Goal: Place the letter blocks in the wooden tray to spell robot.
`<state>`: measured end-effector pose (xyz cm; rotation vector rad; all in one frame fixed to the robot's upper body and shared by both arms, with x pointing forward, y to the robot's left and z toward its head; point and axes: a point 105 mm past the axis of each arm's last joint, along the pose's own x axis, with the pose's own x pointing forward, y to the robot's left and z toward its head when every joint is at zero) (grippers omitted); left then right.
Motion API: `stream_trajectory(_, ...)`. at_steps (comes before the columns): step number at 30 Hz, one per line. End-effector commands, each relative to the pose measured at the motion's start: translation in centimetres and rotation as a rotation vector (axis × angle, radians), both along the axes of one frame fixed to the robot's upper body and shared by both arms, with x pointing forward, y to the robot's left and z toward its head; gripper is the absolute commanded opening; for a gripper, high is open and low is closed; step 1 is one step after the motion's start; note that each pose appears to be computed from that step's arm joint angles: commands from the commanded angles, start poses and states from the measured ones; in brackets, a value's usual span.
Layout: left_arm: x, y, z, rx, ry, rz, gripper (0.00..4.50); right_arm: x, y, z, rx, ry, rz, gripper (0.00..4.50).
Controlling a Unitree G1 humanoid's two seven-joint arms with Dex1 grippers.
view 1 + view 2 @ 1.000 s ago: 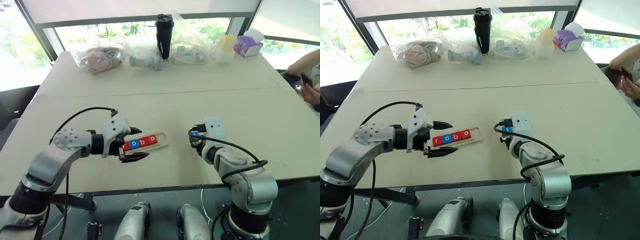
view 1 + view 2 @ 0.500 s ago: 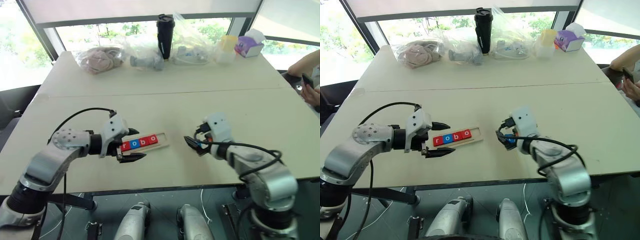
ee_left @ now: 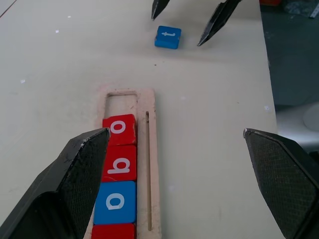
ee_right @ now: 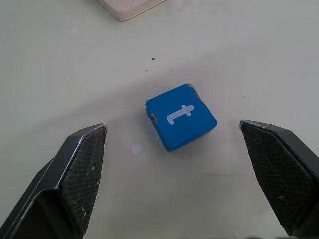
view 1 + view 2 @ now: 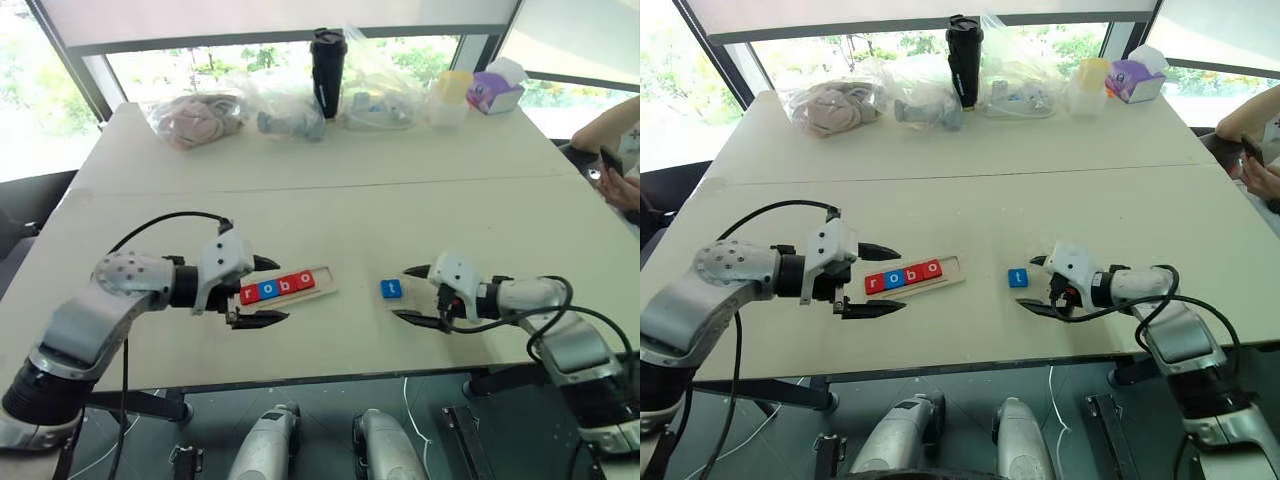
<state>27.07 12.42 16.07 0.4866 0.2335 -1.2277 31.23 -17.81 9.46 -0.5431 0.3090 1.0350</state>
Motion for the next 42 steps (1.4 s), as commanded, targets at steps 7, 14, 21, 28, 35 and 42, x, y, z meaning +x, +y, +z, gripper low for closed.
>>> stream_trajectory(7,-0.3,-0.2,0.4,-0.005,-0.03,0.034,4.5,1.3,-0.1,0.4,-0.021,-0.01,0.125,3.89)
stream_trajectory(14,-0.2,0.5,0.3,0.005,-0.028,0.065,4.5,1.7,0.5,0.5,-0.012,0.022,0.163,1.11)
stream_trajectory(21,0.5,3.2,0.5,0.049,-0.04,0.142,4.5,3.0,6.7,6.1,0.1,-0.024,0.258,1.11)
stream_trajectory(28,0.8,3.6,0.6,0.062,-0.053,0.156,4.5,3.2,12.6,5.5,-0.044,-0.024,0.472,1.11)
stream_trajectory(35,0.5,2.9,0.4,0.031,-0.054,0.164,4.5,4.5,12.2,4.2,-0.21,0.011,0.554,1.11)
stream_trajectory(42,0.5,3.1,0.2,0.021,-0.061,0.19,4.5,5.8,11.7,3.8,-0.251,0.04,0.553,1.11)
